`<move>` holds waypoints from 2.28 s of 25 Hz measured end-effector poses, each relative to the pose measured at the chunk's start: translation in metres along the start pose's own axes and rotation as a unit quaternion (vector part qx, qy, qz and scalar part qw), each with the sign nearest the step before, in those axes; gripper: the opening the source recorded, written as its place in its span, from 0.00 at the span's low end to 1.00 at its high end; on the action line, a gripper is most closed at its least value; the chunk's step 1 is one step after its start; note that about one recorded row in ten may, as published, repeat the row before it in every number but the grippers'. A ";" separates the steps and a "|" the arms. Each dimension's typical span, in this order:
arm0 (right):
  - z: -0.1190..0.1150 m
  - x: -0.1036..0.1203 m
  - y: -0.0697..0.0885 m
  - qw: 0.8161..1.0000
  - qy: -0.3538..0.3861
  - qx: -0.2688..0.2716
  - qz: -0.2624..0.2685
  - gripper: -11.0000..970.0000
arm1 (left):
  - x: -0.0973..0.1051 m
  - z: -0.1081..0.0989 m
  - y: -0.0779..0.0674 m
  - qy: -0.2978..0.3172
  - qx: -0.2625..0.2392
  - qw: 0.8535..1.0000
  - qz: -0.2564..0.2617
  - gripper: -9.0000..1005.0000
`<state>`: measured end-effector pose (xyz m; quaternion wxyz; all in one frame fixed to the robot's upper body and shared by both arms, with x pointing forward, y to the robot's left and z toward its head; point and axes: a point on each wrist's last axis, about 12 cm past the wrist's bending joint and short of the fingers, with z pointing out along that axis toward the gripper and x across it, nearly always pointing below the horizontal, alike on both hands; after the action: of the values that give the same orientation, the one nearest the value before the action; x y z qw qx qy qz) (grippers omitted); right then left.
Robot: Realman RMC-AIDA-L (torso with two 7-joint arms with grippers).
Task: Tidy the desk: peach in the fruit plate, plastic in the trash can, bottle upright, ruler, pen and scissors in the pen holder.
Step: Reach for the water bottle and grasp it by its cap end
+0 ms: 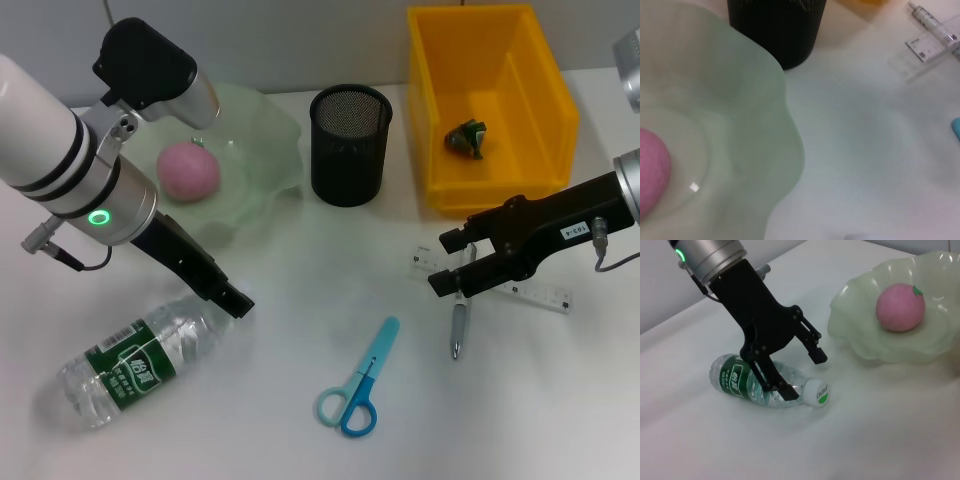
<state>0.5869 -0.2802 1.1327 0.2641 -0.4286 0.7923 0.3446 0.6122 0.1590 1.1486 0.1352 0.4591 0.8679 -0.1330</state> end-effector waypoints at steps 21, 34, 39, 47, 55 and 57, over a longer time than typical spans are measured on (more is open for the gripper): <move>0.000 0.000 0.001 1.000 0.002 -0.004 -0.002 0.82 | 0.001 0.014 -0.003 0.011 -0.003 1.000 0.008 0.84; 0.000 -0.002 0.001 1.000 0.000 -0.004 -0.006 0.82 | -0.003 0.015 -0.003 0.014 -0.002 1.000 0.017 0.83; 0.000 -0.003 0.001 1.000 0.001 -0.003 -0.008 0.82 | -0.003 0.017 -0.003 0.018 0.000 1.000 0.017 0.83; 0.000 -0.006 0.000 1.000 0.001 -0.001 -0.012 0.82 | -0.004 0.019 -0.004 0.018 0.001 1.000 0.023 0.82; 0.000 -0.009 0.000 1.000 0.001 -0.002 -0.016 0.82 | -0.004 0.022 -0.004 0.024 0.004 0.999 0.025 0.68; 0.000 -0.010 0.000 1.000 0.001 -0.002 -0.017 0.82 | -0.004 0.022 -0.004 0.023 0.003 0.999 0.025 0.59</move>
<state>0.5917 -0.2753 1.1394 0.2681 -0.4425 0.7849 0.3410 0.6134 0.1459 1.1301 0.1170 0.4843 0.8585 -0.1216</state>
